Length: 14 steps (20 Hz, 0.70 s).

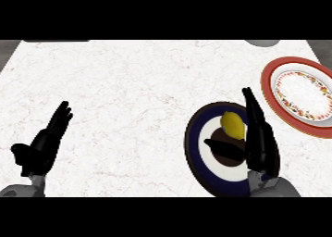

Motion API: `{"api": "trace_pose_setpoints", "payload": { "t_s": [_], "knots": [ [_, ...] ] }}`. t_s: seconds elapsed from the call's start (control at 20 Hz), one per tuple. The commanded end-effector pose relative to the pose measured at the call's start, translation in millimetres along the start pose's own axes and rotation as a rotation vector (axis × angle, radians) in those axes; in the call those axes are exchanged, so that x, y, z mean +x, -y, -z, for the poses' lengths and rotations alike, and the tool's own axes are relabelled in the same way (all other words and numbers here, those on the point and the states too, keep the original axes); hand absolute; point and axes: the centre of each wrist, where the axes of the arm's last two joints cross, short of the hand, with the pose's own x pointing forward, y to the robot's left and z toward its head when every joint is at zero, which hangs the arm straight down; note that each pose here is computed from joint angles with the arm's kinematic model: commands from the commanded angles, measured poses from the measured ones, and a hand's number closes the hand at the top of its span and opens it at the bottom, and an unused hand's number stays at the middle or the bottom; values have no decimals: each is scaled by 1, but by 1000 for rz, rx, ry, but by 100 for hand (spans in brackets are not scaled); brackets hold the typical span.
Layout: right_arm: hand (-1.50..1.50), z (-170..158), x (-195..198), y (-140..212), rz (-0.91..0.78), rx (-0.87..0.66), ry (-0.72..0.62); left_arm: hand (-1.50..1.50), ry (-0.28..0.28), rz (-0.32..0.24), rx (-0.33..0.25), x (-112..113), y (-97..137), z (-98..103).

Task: Pick the lemon from the plate and place it in the plate

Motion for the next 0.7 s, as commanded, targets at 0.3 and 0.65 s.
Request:
{"api": "trace_pose_setpoints", "payload": {
  "t_s": [0.3, 0.65],
  "knots": [
    [-150, -7, 26, 35, -308, 250, -244, 0, 9, 12, -4, 7, -2, 3],
    [-150, 7, 41, 48, -361, 296, -361, 0, -2, -19, -20, 4, 13, 20]
  ]
}}
